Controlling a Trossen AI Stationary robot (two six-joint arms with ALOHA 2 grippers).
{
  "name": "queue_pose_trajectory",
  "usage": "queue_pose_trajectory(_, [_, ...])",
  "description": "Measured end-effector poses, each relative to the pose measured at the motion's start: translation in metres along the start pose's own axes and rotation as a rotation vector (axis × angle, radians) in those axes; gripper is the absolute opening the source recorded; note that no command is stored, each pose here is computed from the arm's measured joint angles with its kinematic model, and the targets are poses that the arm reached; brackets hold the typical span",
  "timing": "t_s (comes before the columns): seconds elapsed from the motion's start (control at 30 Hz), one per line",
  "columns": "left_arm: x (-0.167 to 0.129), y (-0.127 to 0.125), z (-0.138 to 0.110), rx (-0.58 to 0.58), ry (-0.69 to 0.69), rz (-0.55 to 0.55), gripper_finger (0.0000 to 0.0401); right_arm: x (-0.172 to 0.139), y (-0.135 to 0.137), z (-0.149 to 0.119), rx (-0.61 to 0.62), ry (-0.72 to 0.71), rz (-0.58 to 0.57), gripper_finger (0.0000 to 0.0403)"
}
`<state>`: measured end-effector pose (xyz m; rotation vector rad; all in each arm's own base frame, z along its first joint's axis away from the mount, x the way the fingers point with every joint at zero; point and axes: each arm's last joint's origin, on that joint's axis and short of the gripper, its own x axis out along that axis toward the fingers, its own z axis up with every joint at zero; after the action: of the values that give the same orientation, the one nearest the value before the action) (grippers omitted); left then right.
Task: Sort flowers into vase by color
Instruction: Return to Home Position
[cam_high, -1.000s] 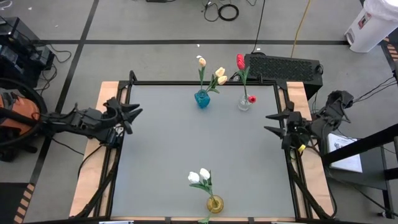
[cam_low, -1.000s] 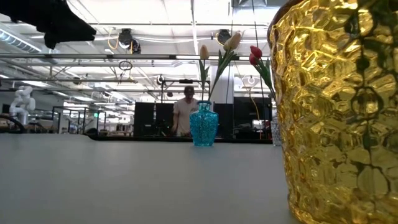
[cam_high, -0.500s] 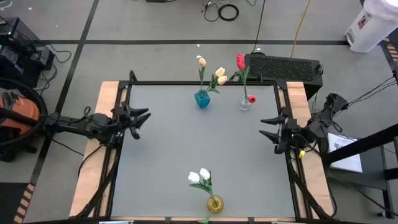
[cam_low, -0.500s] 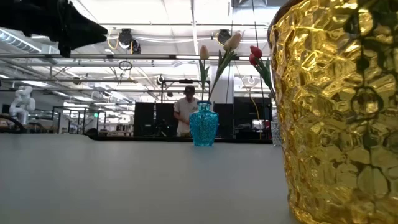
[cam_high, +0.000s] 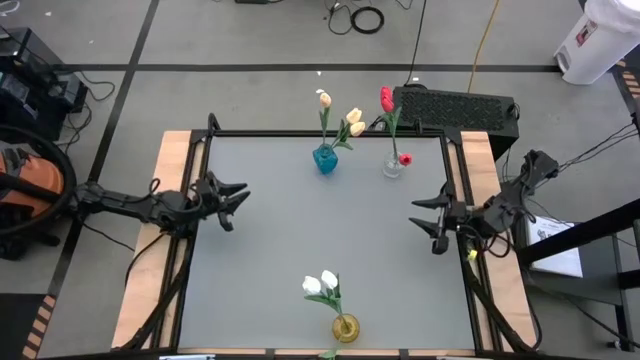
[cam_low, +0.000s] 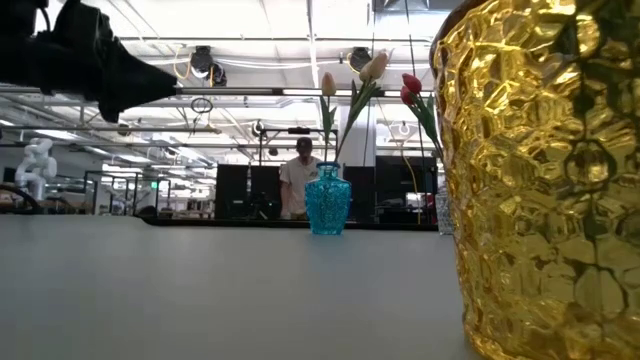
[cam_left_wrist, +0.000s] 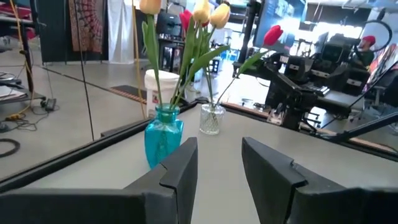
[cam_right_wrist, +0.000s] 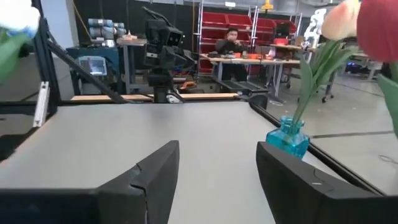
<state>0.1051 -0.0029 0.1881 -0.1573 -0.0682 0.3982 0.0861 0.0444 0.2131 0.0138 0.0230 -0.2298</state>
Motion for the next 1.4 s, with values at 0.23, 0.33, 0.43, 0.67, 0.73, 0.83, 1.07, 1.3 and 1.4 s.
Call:
queue_pose_trajectory(0.23, [0.0,0.001,-0.01,-0.001,-0.002,-0.001,0.0132,0.002,0.0,-0.024,-0.018,0.007,-0.097,0.0205])
queue_pose_trajectory(0.33, [0.0,0.001,-0.011,0.002,0.002,-0.001,0.0132,0.003,0.0,-0.026,-0.015,0.012,-0.099,0.0205])
queue_pose_trajectory(0.43, [0.0,0.002,-0.014,0.022,0.034,0.004,0.0132,0.003,0.0,-0.025,0.007,0.003,-0.099,0.0205])
queue_pose_trajectory(0.67, [0.0,0.0,-0.022,0.041,0.122,-0.087,0.0132,0.003,0.0,-0.025,0.05,0.002,-0.091,0.0205])
queue_pose_trajectory(0.73, [-0.001,-0.002,-0.023,0.013,0.146,-0.166,0.0132,0.003,0.0,-0.025,0.085,0.0,-0.091,0.0205])
queue_pose_trajectory(0.83, [-0.002,-0.006,-0.022,0.013,0.155,-0.301,0.0132,0.003,0.0,-0.025,0.082,0.0,-0.091,0.0205])
queue_pose_trajectory(1.07, [-0.002,-0.008,-0.021,0.058,0.135,-0.356,0.0132,0.003,0.0,-0.025,0.082,0.001,-0.091,0.0205])
queue_pose_trajectory(1.3, [-0.002,-0.008,-0.021,0.057,0.135,-0.355,0.0132,0.003,0.0,-0.025,0.078,0.001,-0.091,0.0205])
queue_pose_trajectory(1.4, [-0.002,-0.008,-0.021,0.058,0.136,-0.355,0.0132,0.003,0.0,-0.025,0.078,0.001,-0.092,0.0205])
